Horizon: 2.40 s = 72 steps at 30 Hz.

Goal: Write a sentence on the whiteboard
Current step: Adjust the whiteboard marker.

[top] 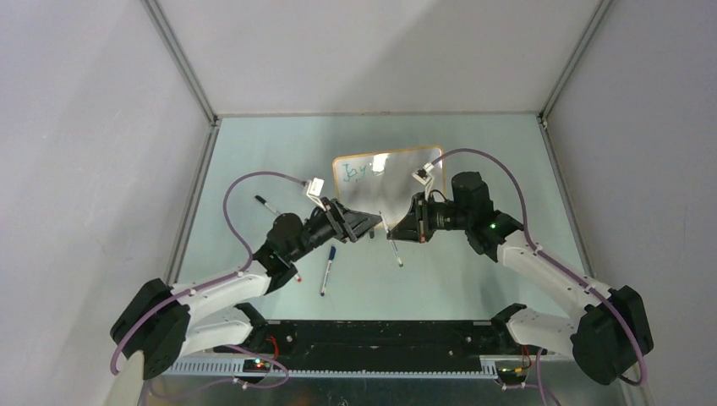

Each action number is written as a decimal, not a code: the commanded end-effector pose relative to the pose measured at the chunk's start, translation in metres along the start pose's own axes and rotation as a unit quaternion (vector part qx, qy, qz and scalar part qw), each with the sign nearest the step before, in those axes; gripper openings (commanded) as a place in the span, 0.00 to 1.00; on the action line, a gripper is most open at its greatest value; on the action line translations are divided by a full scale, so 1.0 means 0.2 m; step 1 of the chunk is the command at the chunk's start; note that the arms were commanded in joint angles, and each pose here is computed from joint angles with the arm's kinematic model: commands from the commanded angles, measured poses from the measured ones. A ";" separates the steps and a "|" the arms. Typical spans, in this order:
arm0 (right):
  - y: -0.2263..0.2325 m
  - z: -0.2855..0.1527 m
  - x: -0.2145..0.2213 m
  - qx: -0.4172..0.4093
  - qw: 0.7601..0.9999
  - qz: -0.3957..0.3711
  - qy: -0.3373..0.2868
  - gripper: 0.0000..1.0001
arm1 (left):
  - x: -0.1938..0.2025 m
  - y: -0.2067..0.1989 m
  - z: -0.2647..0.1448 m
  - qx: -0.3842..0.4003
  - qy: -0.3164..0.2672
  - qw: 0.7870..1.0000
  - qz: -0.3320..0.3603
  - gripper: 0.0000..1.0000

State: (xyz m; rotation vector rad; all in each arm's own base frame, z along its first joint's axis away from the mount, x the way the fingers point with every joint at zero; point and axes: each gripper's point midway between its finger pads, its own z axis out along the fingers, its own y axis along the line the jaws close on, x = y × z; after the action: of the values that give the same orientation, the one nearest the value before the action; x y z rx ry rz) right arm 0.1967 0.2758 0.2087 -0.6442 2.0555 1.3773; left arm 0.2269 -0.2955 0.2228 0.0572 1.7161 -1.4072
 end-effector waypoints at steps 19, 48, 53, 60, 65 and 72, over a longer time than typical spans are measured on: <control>0.13 0.06 -0.12 -0.017 0.999 -0.025 -0.022 0.00 | 0.08 -0.19 0.06 0.080 0.032 0.996 -0.006 0.00; 0.51 -0.03 -0.45 -0.049 0.921 -0.071 -0.379 0.65 | -0.53 -0.46 -0.23 0.185 -0.251 0.927 -0.209 0.00; 0.54 -0.04 -0.48 -0.049 0.911 -0.071 -0.404 0.57 | -0.53 -0.44 -0.26 0.174 -0.254 0.928 -0.208 0.00; 0.56 -0.01 -0.50 -0.048 0.910 -0.065 -0.406 0.48 | -0.52 -0.44 -0.25 0.174 -0.248 0.930 -0.206 0.00; 0.56 0.02 -0.50 -0.045 0.916 -0.069 -0.392 0.45 | -0.50 -0.43 -0.24 0.165 -0.240 0.934 -0.208 0.00; 0.58 0.06 -0.50 -0.047 0.923 -0.076 -0.375 0.41 | -0.49 -0.42 -0.23 0.154 -0.234 0.938 -0.206 0.00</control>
State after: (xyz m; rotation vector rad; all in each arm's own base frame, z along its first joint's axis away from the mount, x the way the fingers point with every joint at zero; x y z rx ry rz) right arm 0.1941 0.3311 0.3255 -0.2237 1.3639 1.3472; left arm 0.2170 -0.2439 0.3270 -0.4649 1.1908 -1.7889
